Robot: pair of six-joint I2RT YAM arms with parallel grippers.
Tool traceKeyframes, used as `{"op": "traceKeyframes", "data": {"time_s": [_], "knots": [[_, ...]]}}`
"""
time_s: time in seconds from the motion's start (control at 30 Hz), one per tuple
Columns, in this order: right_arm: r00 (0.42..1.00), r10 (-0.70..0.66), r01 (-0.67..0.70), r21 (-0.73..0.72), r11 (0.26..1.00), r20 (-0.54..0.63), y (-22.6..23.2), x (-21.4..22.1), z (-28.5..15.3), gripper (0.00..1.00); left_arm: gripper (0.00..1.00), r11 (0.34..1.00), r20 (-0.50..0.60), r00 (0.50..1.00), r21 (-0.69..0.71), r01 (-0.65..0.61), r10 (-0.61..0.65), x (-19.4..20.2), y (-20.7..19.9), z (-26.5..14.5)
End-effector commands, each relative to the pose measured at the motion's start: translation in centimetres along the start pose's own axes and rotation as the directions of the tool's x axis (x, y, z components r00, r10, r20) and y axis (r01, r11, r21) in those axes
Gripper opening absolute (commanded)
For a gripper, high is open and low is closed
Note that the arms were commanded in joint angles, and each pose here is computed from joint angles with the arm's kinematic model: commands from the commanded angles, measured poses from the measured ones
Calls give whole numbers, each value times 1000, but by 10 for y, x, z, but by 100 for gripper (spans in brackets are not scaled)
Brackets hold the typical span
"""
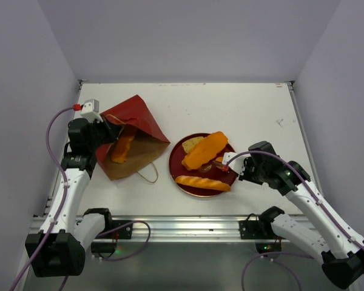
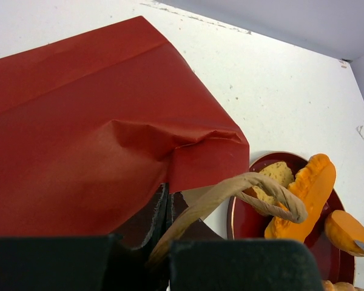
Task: Take the fake bread out of the paper bag
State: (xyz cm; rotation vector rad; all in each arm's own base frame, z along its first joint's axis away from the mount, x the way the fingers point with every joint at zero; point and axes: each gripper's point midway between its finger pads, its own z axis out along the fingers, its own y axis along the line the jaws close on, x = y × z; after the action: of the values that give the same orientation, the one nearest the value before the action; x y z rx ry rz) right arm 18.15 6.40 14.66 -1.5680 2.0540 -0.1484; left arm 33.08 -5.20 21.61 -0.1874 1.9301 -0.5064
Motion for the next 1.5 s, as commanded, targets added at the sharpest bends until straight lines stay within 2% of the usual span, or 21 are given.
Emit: {"op": "traceKeyframes", "data": {"time_s": [0.0,0.17,0.37,0.83,1.47], "knots": [[1000,5,-6,57,998,18,-12,-5,1,27,0,1000,30,999,9,-18,18,-5,-1,-3],[999,12,-14,50,999,51,-10,-10,-2,38,0,1000,31,999,11,-14,14,-4,-1,-2],[997,17,-19,23,1000,75,-8,-17,-3,43,0,1000,36,999,15,-18,17,-6,-2,-3],[981,39,-24,-80,997,191,0,-47,-13,45,0,1000,38,999,17,-17,16,-8,-3,-3],[966,50,-22,-113,993,252,-1,-65,-20,46,0,1000,37,999,20,-17,16,-8,-4,-4]]}}
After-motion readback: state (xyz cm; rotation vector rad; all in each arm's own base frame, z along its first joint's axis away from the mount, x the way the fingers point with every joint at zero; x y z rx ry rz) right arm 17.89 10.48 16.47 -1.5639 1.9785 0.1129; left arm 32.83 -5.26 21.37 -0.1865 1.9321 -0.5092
